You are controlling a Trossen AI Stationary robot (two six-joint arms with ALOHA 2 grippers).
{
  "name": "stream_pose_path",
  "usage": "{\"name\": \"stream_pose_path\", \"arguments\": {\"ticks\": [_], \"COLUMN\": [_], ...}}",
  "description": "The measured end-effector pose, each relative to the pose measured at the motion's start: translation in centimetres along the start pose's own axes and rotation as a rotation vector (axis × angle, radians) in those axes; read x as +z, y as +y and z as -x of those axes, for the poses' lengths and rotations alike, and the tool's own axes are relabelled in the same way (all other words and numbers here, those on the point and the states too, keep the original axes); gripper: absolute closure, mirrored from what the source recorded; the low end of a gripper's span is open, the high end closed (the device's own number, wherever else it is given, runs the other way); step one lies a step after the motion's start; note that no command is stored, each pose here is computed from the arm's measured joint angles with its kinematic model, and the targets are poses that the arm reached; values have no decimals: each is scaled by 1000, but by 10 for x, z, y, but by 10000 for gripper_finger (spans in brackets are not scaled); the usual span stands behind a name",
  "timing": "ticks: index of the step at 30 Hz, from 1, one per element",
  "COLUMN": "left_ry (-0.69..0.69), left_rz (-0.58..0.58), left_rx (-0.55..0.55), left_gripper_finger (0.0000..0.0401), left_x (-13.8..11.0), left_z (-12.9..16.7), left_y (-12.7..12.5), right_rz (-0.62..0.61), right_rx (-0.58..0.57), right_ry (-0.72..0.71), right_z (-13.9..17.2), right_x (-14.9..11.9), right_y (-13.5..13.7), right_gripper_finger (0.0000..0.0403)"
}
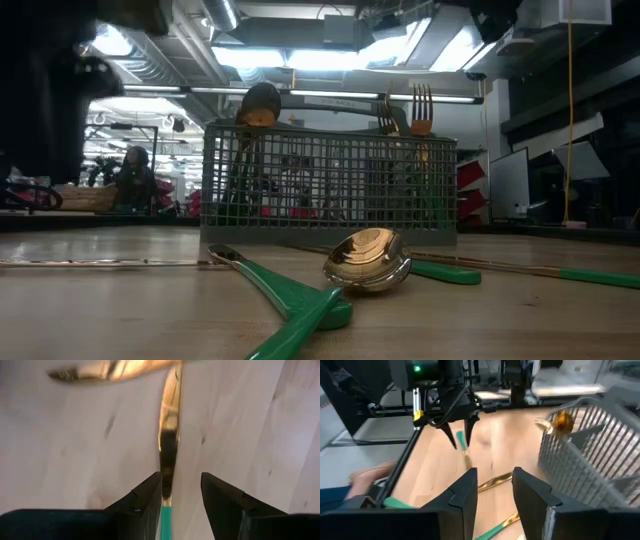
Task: Sort silverware
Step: Put the green knife in the gray silverware basket
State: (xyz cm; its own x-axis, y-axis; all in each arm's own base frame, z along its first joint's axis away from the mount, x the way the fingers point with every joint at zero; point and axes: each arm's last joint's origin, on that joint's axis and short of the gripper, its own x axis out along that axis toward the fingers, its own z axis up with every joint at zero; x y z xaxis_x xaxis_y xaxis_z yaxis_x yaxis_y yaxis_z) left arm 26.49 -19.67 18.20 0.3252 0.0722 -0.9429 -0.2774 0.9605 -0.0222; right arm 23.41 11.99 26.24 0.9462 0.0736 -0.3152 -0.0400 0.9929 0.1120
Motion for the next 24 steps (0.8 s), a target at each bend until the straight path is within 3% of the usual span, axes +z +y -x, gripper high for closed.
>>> {"name": "stream_pose_path", "arguments": {"ticks": [12, 24], "left_ry": [131, 177], "left_rz": [-25, 22], "left_rx": [102, 53], "left_gripper_finger": [272, 272], "left_x": [-8, -17], "left_z": [-29, -42], "left_y": [3, 7], "right_rz": [-35, -35], "right_rx": [5, 5], "right_ry": [41, 43], "right_z": [0, 0], "right_x": [-4, -4], "right_y": [-1, -1], "right_gripper_finger": [281, 281]}}
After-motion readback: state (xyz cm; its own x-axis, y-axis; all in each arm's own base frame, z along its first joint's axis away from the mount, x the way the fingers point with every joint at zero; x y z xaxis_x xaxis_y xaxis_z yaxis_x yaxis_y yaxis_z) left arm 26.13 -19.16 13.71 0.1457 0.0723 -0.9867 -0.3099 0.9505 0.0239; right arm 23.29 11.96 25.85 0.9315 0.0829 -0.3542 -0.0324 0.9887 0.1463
